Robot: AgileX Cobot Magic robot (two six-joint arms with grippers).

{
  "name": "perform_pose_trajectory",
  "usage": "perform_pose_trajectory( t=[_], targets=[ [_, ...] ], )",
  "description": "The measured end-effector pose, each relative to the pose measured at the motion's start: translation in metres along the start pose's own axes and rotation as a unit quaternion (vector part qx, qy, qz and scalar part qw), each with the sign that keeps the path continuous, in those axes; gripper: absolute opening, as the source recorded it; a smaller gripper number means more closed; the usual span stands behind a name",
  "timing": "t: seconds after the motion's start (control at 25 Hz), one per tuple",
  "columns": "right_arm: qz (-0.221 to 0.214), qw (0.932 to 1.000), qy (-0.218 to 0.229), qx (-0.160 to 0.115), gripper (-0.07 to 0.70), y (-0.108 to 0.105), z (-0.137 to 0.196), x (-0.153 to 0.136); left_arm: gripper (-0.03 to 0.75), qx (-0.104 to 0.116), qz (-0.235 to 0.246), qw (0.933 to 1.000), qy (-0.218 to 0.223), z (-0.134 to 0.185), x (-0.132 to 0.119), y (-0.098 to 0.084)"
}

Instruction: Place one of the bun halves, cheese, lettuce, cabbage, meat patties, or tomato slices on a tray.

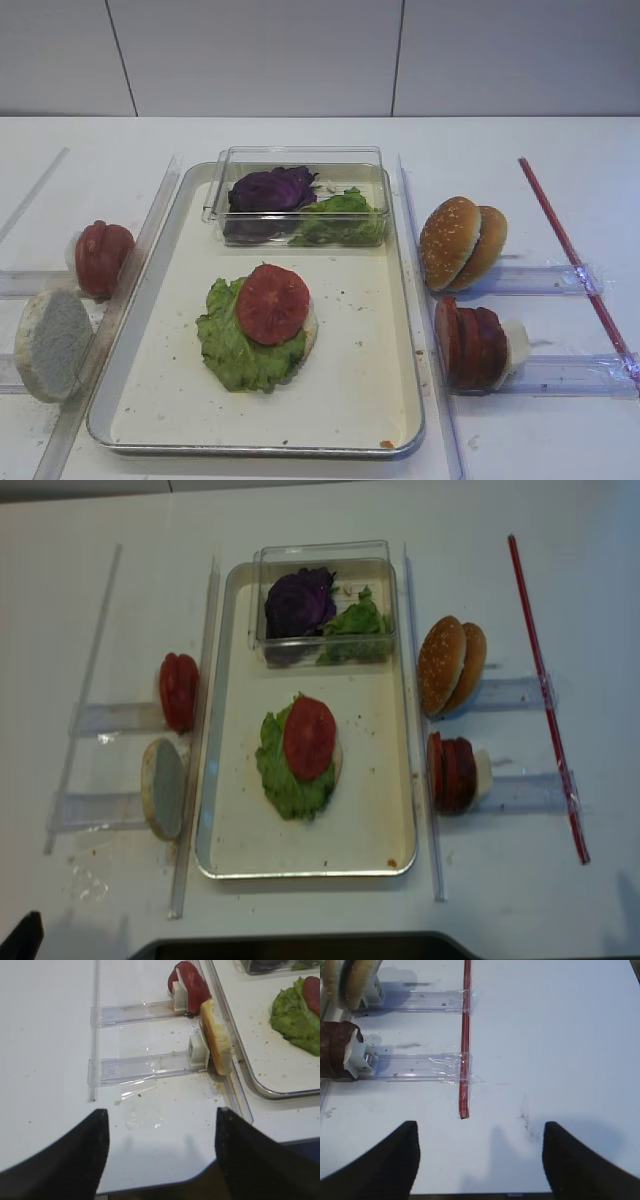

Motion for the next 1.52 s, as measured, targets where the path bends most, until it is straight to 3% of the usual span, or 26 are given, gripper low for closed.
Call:
perform_pose_trajectory(
  t=[0.2, 1.52],
  targets=[
    [0.000, 1.0000, 0.000, 0.000, 0.527, 0.0000, 0.0000, 0.0000, 0.428, -0.010, 0.006, 0.9999, -0.002, -0.0001, 0.0002, -0.0013],
    [0.000, 1.0000, 0.000, 0.001, 0.527, 0.0000, 0.0000, 0.0000, 0.449, -0.011, 0.008, 0.9999, -0.002, -0.0002, 0.0002, -0.0018]
  ],
)
Point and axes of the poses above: a point on each arm's last joint axis where the gripper is mounted, x pointing back along that axis away from the gripper, y along the wrist's bending axis when the last joint is at zero, z = x × y, the point moved 1 cm from there along -x, pointing out along that axis toward the gripper, and after that the axes turned 15 degrees about -x, right-handed, at the moved point
